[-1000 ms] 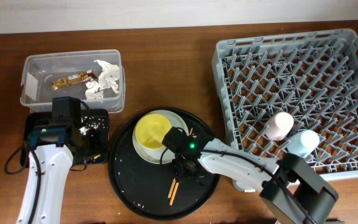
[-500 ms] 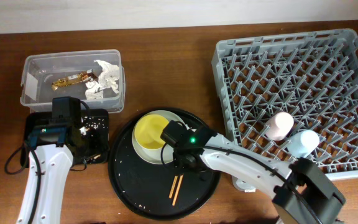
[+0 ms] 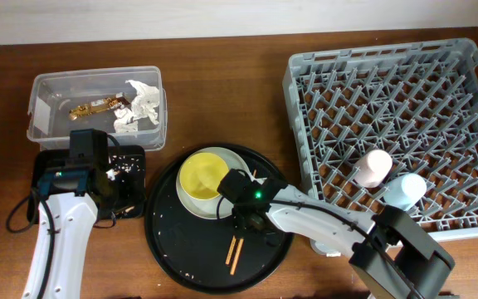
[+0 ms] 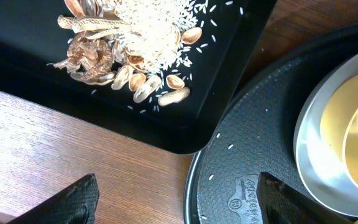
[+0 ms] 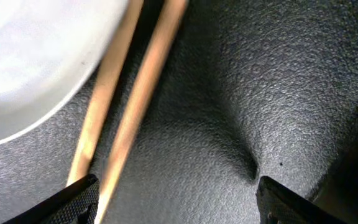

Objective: Sort waste into correct bins and load items into the dishwasher rack
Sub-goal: 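Lay the chopsticks in the rack with the right gripper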

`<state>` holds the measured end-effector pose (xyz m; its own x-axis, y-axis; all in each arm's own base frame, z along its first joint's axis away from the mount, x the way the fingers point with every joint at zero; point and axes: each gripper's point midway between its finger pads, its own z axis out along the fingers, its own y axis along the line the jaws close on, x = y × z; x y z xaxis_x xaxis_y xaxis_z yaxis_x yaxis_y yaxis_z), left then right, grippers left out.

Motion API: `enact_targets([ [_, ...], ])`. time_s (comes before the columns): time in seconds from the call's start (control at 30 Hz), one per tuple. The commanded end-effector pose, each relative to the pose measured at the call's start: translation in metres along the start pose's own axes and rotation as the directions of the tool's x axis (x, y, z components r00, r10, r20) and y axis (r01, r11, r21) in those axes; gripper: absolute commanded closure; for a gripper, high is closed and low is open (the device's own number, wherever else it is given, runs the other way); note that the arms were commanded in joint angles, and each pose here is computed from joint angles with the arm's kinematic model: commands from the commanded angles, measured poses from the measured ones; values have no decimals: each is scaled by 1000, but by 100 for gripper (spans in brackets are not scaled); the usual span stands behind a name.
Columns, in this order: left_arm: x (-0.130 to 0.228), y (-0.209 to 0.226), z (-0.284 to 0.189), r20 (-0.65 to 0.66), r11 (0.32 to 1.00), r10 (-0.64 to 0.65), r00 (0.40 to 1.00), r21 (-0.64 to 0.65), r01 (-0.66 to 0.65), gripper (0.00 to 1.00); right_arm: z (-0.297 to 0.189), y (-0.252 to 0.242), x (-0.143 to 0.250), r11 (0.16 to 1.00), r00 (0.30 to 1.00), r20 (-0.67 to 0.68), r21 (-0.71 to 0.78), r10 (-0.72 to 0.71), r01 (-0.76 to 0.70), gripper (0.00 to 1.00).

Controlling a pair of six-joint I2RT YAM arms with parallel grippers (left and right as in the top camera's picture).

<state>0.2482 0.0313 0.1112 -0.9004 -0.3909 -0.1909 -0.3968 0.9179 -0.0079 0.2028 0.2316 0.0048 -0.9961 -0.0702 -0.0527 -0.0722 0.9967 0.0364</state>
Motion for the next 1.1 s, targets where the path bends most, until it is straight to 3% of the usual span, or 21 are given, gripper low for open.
enact_targets([
  [0.0, 0, 0, -3, 10, 1000, -16, 1000, 11, 16, 19, 7, -7, 7, 999, 1000, -15, 31, 6, -6, 19],
  [0.1, 1, 0, -3, 7, 1000, -15, 1000, 10, 15, 19, 7, -4, 6, 1000, 1000, -16, 12, 12, -12, 22],
  [0.17, 1, 0, -3, 6, 1000, -16, 1000, 10, 16, 19, 7, 0, 11, 1000, 999, -44, -11, 11, -12, 50],
  [0.23, 1, 0, -3, 5, 1000, -15, 1000, 13, 15, 19, 6, 6, 16, 999, 997, -72, -43, 12, -15, 66],
  [0.3, 1, 0, -3, 5, 1000, -15, 1000, 14, 15, 19, 6, 7, 17, 998, 996, -80, -48, 30, -34, 72],
  [0.37, 1, -1, -3, 4, 1000, -15, 1000, 18, 15, 19, 6, 11, 18, 997, 995, -88, -66, 36, -41, 95],
  [0.47, 3, -5, -3, -4, 999, -15, 1000, 41, 16, 19, -8, 4, 1, 994, 996, -64, -86, 62, -67, 96],
  [0.57, 3, -5, -3, -4, 999, -15, 1000, 42, 15, 19, -80, -17, -41, 987, 997, 65, -151, -38, 47, 96],
  [0.67, 3, -5, -3, -3, 999, -15, 1000, 42, 16, 19, -174, -88, -71, 993, 973, 223, -90, -57, 78, 96],
  [0.8, 3, -5, -3, -3, 999, -15, 1000, 42, 15, 19, -152, -159, -75, 1000, 993, 116, 1, -15, 15, 96],
  [0.93, 3, -5, -3, -3, 999, -15, 1000, 42, 15, 19, -92, -152, -74, 994, 992, -73, -45, -105, 102, 95],
  [0.97, 3, -5, -3, -3, 999, -15, 1000, 42, 15, 19, -91, -151, -76, 994, 992, -67, -47, -105, 102, 84],
  [1.0, 3, -5, -3, -3, 999, -15, 1000, 42, 16, 19, -94, -151, -78, 994, 993, -54, -48, -105, 103, 66],
  [1.07, 2, -5, -3, -3, 999, -15, 1000, 42, 16, 19, -112, -150, -84, 995, 996, 4, -52, -88, 88, 59],
])
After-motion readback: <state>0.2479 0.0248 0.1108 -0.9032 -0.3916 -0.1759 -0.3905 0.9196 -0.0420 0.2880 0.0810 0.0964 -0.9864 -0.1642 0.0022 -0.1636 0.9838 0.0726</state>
